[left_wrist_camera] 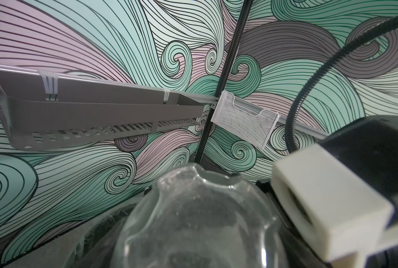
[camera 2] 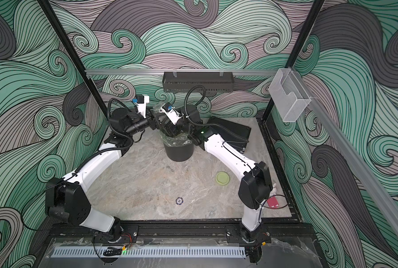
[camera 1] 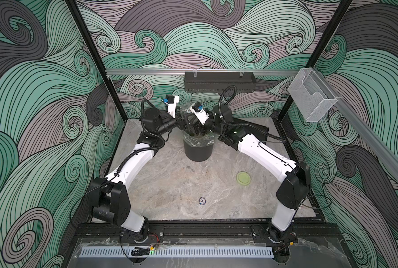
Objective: Empty expired oatmeal from jars
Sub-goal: Pour the expired oatmeal into the trash bin, then place the jar at the center of the board.
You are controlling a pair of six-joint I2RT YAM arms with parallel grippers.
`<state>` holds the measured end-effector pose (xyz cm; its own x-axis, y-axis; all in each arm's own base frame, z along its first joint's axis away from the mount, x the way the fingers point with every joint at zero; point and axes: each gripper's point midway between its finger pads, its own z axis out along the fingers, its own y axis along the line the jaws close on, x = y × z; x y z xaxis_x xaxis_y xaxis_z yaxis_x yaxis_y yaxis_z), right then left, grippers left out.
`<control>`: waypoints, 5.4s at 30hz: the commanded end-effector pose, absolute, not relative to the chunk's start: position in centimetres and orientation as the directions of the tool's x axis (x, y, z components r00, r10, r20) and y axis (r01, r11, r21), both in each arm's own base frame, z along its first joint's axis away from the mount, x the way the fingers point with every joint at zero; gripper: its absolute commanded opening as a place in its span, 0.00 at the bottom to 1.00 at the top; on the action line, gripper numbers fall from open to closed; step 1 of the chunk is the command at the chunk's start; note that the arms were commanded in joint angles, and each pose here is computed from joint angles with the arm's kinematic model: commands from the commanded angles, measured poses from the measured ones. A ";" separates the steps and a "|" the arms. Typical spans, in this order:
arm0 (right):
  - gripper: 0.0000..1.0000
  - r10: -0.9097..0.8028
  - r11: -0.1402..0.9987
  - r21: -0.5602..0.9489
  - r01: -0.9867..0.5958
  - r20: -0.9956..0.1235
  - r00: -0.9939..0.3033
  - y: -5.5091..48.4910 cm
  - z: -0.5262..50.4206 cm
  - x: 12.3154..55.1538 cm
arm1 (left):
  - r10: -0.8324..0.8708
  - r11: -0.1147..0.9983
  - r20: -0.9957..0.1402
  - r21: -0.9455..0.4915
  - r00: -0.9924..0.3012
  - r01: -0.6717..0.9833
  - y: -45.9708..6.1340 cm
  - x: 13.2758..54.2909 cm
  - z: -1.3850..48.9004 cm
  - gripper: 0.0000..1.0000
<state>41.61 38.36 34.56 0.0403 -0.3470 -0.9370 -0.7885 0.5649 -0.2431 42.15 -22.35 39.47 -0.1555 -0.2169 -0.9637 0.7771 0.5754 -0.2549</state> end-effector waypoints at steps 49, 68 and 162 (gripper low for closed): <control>0.99 -0.320 0.665 -0.333 -0.669 -0.936 0.148 32.4 39.3 37.7 | -0.379 0.658 -0.925 -0.262 0.010 0.706 -19.6 43.0 47.2 0.32; 0.99 0.571 0.209 0.976 -0.058 -0.170 -0.803 24.7 42.0 41.3 | -0.765 0.441 -0.644 -0.549 -0.023 0.710 -14.7 43.4 50.4 0.31; 0.27 0.241 -0.102 0.991 -0.085 -0.059 -0.969 40.4 45.2 45.4 | -0.930 -0.007 -0.205 -0.819 -0.304 0.573 -13.2 46.2 45.9 0.29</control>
<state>45.92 39.89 44.12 -0.9643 0.2633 -0.0288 -0.0512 -0.0788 0.9956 48.43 -13.46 42.10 -0.3156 -0.9296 -0.1901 0.4647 0.0233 -0.8852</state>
